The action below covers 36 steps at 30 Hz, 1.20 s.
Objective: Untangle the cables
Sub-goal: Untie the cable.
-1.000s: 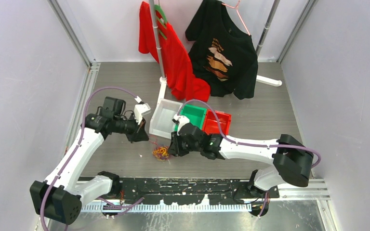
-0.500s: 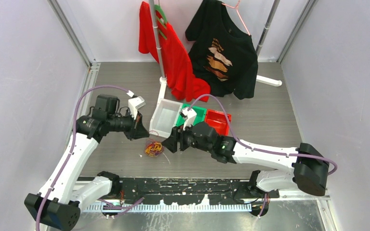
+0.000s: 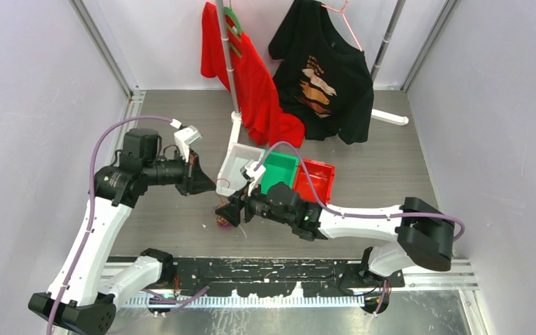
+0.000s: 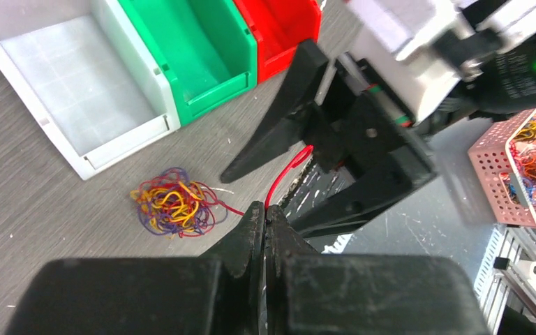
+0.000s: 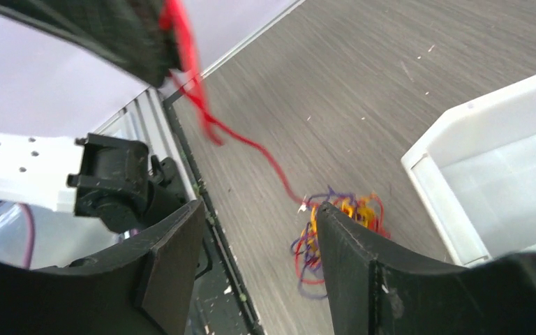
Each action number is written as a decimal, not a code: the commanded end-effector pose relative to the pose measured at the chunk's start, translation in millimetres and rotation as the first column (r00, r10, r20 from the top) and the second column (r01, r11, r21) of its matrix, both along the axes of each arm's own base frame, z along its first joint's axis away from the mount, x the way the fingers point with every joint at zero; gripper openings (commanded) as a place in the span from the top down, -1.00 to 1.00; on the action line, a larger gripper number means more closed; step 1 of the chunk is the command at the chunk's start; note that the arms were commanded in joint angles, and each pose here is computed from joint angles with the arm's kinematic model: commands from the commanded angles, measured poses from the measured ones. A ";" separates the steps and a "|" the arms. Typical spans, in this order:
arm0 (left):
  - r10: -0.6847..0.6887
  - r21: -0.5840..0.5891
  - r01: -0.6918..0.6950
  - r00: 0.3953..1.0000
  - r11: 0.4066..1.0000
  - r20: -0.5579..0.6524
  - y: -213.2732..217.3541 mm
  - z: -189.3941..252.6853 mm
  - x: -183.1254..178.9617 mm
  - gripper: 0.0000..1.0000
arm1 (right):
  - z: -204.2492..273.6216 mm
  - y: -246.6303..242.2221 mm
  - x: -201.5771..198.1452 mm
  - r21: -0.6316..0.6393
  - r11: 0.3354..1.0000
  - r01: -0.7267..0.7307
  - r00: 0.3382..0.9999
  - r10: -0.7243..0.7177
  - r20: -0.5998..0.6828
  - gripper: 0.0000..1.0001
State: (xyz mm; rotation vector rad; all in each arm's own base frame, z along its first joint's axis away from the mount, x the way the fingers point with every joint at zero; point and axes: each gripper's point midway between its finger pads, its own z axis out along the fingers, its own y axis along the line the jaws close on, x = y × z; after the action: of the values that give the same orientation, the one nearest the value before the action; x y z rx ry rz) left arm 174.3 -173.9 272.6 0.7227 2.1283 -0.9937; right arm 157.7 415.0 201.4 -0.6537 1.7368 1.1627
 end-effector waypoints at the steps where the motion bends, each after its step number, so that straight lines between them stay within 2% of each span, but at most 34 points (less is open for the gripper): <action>1: -0.011 -0.076 0.014 0.999 0.997 0.034 -4.5 38.7 -11.3 1.00 | 46.4 20.3 20.9 0.132 0.990 0.046 0.992 -0.060 0.108 -0.28; 8: -0.023 -0.100 0.030 0.997 0.994 0.077 -4.4 66.6 -20.0 1.00 | 34.8 32.3 32.9 0.131 0.987 0.089 0.991 -0.101 0.086 -0.10; 12: -0.024 -0.108 0.035 0.994 0.994 0.104 -3.6 80.5 -23.6 1.00 | 12.0 28.1 28.4 0.101 0.991 0.085 0.995 -0.091 0.047 0.01; 23: -0.001 -0.139 0.029 0.981 0.990 0.194 -1.5 123.1 -29.0 1.00 | -71.7 -4.6 18.2 -0.013 0.991 0.131 0.989 -0.132 -0.060 0.00; 30: 0.008 -0.153 0.032 0.967 0.988 0.253 -0.1 146.1 -31.2 1.00 | -98.0 -18.9 14.7 -0.064 0.987 0.149 0.984 -0.154 -0.085 -0.03; 36: 0.013 -0.165 0.038 0.955 0.986 0.297 0.6 165.7 -33.6 1.00 | -109.3 -29.5 12.8 -0.077 0.983 0.167 0.980 -0.174 -0.100 -0.16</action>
State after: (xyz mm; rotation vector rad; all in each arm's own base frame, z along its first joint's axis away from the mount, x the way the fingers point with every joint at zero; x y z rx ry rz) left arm 147.6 -172.3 403.3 0.7297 1.8902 -0.9943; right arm 169.4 396.6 105.9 -0.5105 1.8635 1.0759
